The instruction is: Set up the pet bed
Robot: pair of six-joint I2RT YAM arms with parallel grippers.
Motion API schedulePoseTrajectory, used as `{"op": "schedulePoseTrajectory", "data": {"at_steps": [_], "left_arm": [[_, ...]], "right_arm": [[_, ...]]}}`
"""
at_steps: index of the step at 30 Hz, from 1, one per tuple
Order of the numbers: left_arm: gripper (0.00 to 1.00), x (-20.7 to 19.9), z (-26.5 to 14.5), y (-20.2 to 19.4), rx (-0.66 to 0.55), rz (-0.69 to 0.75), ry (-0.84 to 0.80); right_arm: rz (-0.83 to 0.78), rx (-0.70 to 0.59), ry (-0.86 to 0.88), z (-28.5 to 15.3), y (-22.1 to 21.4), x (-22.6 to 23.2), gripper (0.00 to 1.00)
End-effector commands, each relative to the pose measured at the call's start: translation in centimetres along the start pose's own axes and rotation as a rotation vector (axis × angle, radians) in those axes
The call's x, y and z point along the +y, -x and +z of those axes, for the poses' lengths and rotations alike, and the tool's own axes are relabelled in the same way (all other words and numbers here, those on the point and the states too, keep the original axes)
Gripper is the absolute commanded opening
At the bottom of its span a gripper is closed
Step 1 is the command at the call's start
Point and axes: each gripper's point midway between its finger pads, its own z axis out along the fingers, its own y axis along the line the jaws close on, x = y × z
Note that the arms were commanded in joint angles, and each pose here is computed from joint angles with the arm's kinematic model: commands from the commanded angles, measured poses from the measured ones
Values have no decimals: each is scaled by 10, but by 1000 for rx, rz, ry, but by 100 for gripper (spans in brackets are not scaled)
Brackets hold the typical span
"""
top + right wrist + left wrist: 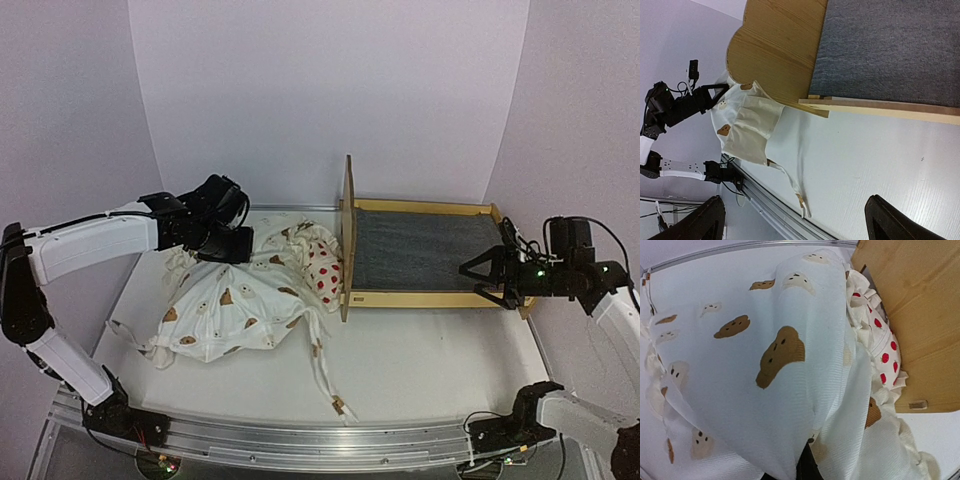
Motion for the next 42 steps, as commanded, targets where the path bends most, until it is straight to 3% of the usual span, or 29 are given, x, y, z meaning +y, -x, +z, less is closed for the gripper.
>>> {"op": "schedulePoseTrajectory", "data": {"at_steps": [1,5,7,9,11,15,19,22,25,31,35,42], "left_arm": [[0,-19,-46,10,-41,46,-3],[0,-27,-48,-24,43,73,-16],[7,-27,-42,-43,89,72,-36],[30,-27,-40,-52,97,66,-60],[65,-24,-42,-46,58,52,-59],[98,-13,-55,-3,-91,28,23],[99,22,-43,49,-156,-12,88],[99,40,-19,75,-185,39,69],[100,61,17,90,-136,84,88],[100,96,85,81,30,81,-51],[100,106,108,61,116,56,-157],[100,116,134,19,233,30,-177]], "right_arm": [[-99,-53,115,-7,42,49,98],[-241,-42,153,3,68,97,98],[-296,-5,179,17,70,122,98],[-330,64,189,41,62,136,98],[-365,97,165,60,54,142,98],[-410,152,93,92,29,146,98],[-469,191,-8,120,-12,149,98],[-487,190,-113,139,-44,145,98],[-437,143,-188,161,-69,137,98],[-385,113,-235,212,-130,136,98],[-367,117,-247,246,-166,135,98],[-238,90,-190,283,-202,123,98]]}}
